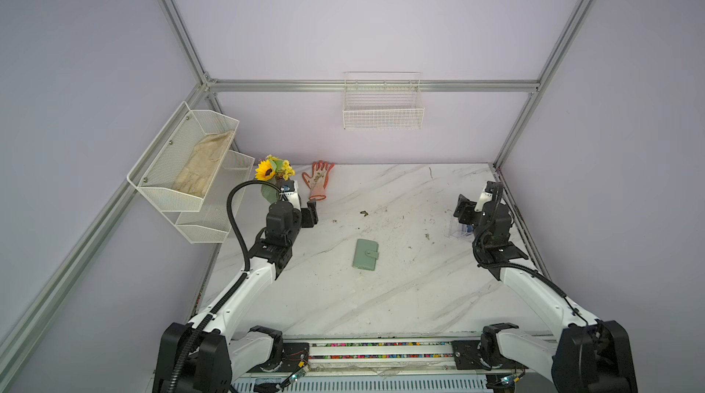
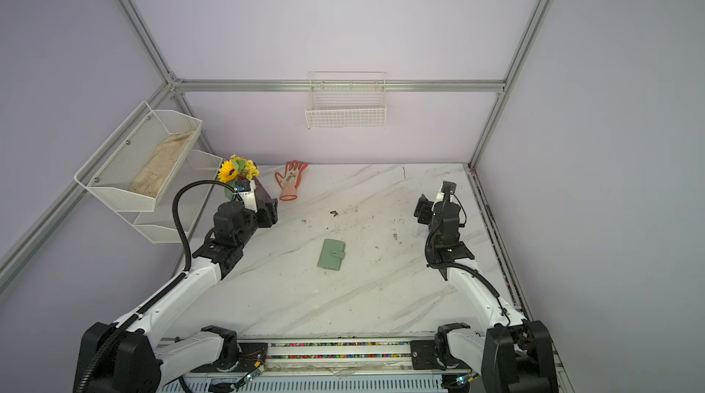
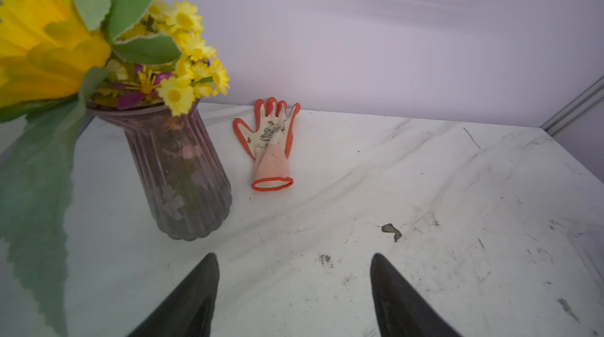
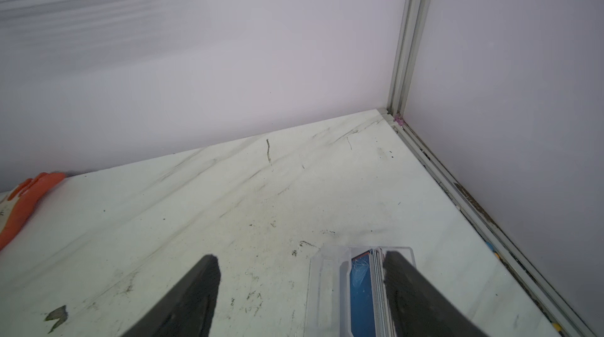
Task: Insert credit cards into a card holder
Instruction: Reset both arms
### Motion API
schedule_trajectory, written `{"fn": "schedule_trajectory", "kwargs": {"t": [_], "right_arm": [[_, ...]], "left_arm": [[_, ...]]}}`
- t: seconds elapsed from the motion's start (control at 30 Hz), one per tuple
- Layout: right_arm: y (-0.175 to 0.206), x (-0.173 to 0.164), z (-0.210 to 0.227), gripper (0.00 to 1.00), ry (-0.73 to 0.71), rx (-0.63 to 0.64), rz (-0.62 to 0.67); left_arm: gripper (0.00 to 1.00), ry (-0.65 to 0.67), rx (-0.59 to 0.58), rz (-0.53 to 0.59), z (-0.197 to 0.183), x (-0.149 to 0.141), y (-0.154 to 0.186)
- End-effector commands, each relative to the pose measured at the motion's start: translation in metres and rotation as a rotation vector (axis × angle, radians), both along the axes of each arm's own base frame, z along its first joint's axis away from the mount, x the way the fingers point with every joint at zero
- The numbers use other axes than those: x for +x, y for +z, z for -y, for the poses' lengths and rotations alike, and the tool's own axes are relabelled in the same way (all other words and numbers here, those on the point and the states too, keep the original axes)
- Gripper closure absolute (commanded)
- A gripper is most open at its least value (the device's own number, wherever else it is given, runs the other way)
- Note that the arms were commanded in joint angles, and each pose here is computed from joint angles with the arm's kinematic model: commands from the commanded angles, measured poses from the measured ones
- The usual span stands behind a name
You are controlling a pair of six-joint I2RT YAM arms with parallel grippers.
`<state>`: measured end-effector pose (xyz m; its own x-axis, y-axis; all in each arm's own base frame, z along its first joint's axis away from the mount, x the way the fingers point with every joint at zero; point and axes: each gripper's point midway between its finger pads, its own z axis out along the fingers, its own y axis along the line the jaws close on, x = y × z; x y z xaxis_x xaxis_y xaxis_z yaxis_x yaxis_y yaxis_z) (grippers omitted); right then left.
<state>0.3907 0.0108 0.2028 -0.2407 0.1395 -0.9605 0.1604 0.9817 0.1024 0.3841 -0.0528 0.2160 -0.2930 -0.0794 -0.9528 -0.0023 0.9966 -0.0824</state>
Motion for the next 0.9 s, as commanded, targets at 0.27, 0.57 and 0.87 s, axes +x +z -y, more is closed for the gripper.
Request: {"fn": "schedule_trajectory", "kwargs": {"t": [0.27, 0.57, 0.87], "right_arm": [[-0.044, 0.039, 0.009, 0.19, -0.021, -0.089, 0.197], [-0.069, 0.044, 0.006, 0.18, -0.005, -0.108, 0.186], [-0.069, 0.045, 0.004, 0.15, 0.004, -0.106, 0.188]], "left_arm": [[0.18, 0.31, 0.302, 0.142, -0.069, 0.011, -0.009], [0.14, 0.362, 0.3, 0.096, -0.104, 0.011, -0.032], [0.11, 0.337, 0.195, 0.038, -0.098, -0.003, -0.069]]}}
